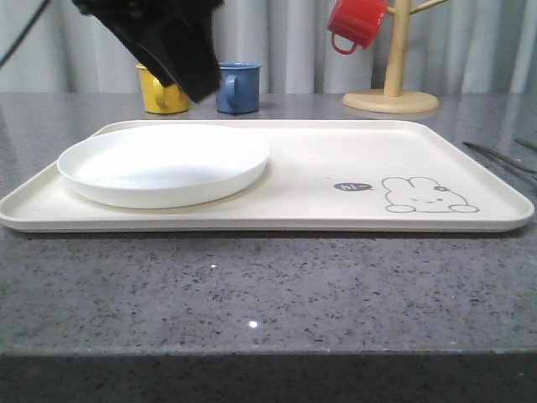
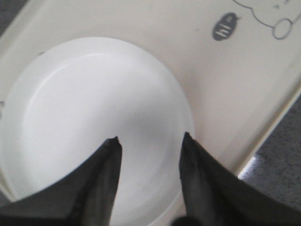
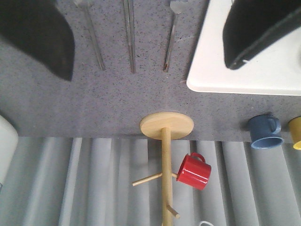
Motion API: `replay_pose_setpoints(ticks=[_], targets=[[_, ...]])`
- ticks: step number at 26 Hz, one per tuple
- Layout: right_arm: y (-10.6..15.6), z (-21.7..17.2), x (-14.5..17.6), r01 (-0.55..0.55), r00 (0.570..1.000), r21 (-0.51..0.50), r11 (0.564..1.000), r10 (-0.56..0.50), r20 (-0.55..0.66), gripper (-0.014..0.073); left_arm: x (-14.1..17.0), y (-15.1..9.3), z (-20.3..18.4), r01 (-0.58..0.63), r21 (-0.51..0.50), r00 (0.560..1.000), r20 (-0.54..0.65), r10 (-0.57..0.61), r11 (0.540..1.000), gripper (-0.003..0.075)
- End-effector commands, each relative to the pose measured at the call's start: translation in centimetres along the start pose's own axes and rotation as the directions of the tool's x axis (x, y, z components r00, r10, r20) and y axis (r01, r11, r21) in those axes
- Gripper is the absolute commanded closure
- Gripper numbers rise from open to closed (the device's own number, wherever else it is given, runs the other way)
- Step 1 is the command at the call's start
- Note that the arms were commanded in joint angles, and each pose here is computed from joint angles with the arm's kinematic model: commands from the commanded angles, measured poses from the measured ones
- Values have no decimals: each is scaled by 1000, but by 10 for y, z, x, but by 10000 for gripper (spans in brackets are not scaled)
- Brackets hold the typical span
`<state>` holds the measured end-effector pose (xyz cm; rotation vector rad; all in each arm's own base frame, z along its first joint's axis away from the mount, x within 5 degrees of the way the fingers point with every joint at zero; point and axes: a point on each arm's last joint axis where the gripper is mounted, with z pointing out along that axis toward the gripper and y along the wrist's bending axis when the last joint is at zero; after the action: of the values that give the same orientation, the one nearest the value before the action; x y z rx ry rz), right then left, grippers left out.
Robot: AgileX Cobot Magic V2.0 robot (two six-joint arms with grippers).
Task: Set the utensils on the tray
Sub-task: 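Lower the white plate onto the tray and release with left gripper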
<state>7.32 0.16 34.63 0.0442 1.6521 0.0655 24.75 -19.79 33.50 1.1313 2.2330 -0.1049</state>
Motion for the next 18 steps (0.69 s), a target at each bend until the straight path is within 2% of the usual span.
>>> replay_pose_setpoints(ticks=[1, 4, 5, 12, 15, 18], targets=[[0, -1, -16, 11, 995, 5, 1000, -12, 95, -60, -2, 30, -46, 111, -76, 982, 160, -98, 991, 586], [0, -1, -16, 11, 995, 5, 1000, -12, 95, -60, 12, 54, -66, 213, -116, 963, 190, -189, 970, 719], [0, -1, -16, 11, 995, 5, 1000, -12, 95, -60, 18, 60, -71, 244, -129, 956, 199, -216, 961, 737], [0, -1, -16, 11, 995, 5, 1000, -12, 95, -60, 65, 82, -101, 425, -203, 881, 315, -352, 882, 738], [0, -1, -16, 11, 995, 5, 1000, -12, 95, -60, 85, 78, -109, 473, -224, 846, 387, -367, 852, 738], [0, -1, -16, 11, 995, 5, 1000, -12, 95, -60, 103, 65, -117, 489, -245, 812, 478, -334, 837, 738]])
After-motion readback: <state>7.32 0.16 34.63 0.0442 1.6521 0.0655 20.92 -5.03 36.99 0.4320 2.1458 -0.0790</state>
